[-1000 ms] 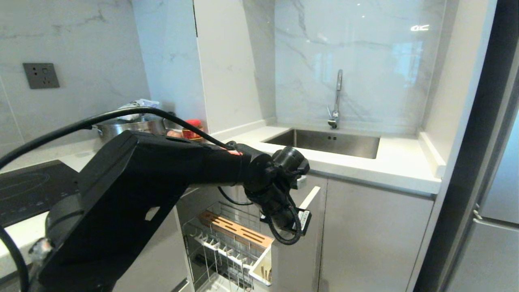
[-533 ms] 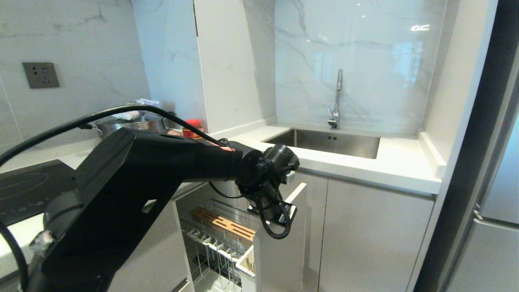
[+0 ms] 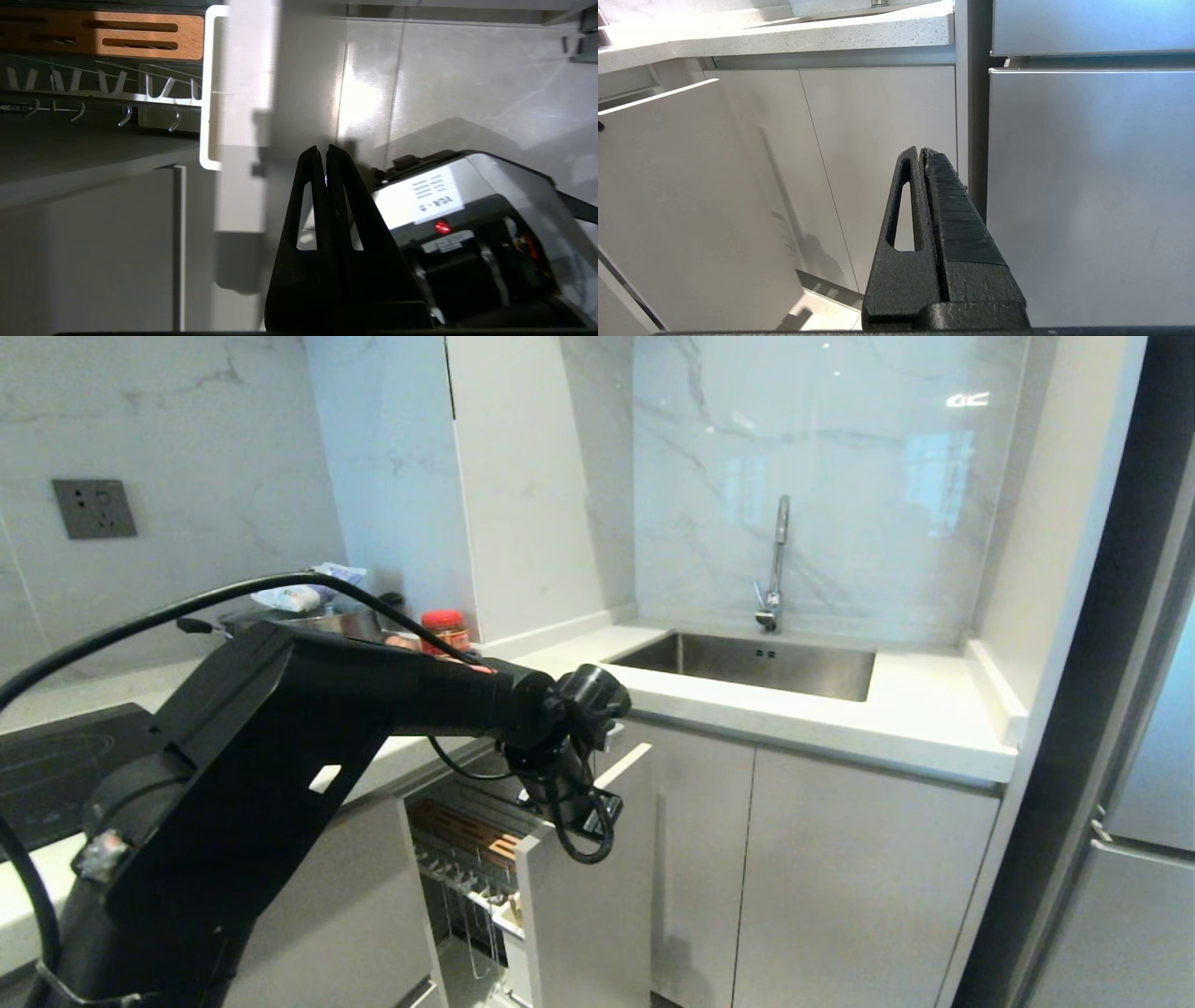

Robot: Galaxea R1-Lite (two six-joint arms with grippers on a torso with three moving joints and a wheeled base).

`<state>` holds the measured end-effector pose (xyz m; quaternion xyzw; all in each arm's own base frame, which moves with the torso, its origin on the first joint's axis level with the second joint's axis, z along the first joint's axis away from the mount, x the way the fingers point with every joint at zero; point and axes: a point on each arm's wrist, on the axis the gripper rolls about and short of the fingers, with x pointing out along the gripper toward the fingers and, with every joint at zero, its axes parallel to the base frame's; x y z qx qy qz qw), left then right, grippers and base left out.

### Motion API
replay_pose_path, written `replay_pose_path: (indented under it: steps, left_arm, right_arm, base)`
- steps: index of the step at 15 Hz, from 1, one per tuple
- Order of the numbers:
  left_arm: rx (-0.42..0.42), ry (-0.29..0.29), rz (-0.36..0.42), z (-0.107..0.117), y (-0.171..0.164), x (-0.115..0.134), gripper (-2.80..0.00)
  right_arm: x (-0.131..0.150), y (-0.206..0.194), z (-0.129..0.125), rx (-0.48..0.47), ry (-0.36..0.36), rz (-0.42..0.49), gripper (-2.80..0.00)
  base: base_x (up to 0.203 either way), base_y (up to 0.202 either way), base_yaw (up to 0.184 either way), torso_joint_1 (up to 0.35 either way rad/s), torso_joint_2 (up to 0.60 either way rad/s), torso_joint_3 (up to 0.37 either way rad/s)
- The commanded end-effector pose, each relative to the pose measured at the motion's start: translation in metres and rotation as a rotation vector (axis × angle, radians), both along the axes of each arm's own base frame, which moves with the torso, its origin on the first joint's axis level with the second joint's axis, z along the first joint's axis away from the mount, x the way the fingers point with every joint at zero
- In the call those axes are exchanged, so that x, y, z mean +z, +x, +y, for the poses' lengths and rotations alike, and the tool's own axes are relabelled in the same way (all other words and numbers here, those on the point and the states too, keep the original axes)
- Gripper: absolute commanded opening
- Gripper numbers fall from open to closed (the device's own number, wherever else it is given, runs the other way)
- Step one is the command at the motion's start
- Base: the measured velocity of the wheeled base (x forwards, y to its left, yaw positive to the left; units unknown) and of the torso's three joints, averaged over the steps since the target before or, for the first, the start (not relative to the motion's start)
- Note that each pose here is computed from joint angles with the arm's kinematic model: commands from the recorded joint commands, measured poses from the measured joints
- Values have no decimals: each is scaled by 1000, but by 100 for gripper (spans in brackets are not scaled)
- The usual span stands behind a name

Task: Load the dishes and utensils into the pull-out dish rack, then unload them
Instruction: Close the cupboard

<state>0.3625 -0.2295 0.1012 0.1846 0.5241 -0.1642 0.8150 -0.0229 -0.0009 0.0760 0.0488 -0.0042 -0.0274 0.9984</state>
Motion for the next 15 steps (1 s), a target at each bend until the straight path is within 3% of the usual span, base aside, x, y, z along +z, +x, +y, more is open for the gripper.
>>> replay_pose_path:
  steps: [1,3,7,12,15]
  left_arm:
    - [29,55,-35,22,13,-1,-280]
    - [38,151,-87,44,27,-7,-280]
    - [71,270,-121,85,46,-15,-280]
    - [121,343,-145,126,62,-13,-280]
    - [120,343,-150,126,62,-13,-280]
  right_arm:
    - [0,0,0,0,0,-5,-280]
    - [0,0,0,0,0,-5,-280]
    - [0,0,0,0,0,-5,-280]
    - [0,0,0,0,0,-5,-280]
    - [0,0,0,0,0,-5,-280]
  base:
    - [0,0,0,0,0,0]
    - [0,0,0,0,0,0]
    - [0,0,0,0,0,0]
    - [0,0,0,0,0,0]
    - [0,0,0,0,0,0]
